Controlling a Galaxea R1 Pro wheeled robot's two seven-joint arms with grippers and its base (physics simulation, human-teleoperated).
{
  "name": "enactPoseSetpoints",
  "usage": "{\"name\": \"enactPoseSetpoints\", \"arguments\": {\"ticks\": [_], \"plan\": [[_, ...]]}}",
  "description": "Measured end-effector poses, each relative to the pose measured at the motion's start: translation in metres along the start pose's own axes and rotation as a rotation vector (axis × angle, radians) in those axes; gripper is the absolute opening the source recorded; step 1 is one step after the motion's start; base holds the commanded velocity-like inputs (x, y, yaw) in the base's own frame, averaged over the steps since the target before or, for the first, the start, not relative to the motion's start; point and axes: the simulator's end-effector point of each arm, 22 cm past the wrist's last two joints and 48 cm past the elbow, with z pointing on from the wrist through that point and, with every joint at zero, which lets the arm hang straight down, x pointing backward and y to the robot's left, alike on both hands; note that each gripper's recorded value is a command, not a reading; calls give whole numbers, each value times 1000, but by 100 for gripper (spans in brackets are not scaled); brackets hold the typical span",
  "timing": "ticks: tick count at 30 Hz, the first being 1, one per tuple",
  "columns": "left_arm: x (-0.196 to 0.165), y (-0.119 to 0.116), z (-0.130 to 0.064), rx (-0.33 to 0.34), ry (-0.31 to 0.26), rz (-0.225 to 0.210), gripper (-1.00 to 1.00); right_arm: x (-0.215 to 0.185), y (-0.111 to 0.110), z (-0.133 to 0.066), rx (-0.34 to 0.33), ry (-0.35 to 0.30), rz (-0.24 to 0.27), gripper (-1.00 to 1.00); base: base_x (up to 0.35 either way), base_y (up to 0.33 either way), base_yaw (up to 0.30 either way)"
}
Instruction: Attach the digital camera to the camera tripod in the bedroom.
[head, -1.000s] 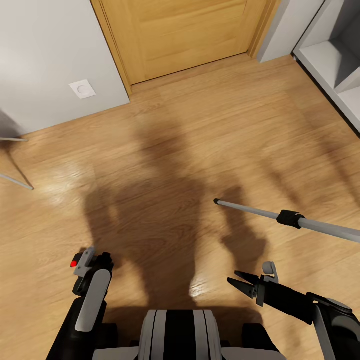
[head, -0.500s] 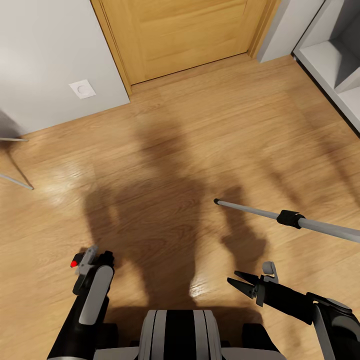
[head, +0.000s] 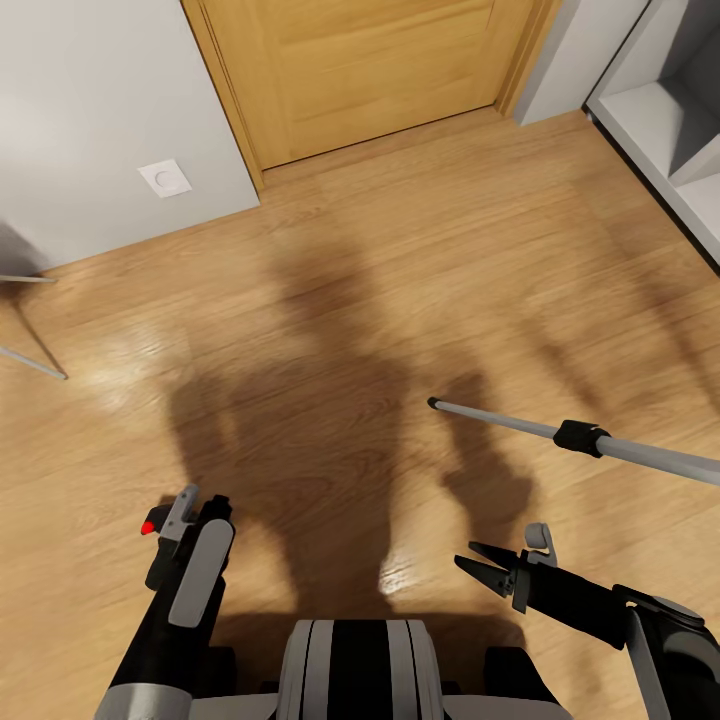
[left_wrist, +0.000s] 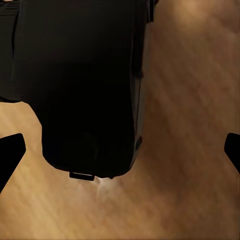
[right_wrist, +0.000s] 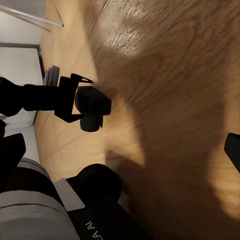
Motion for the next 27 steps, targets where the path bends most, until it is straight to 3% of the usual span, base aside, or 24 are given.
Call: {"name": "enactPoseSetpoints", "arguments": {"ticks": [18,24,27], "plan": [[-21,9,12,-14,-41,14,100,0,-1,0,2,0,1,100,0,0,0],[-8,24,18,-47,-5,4,100,0,-4,-2,15,0,-1,100,0,0,0],[-8,17,15,-30,6,-9,100,0,-4,-2,15,0,-2,100,0,0,0]]}}
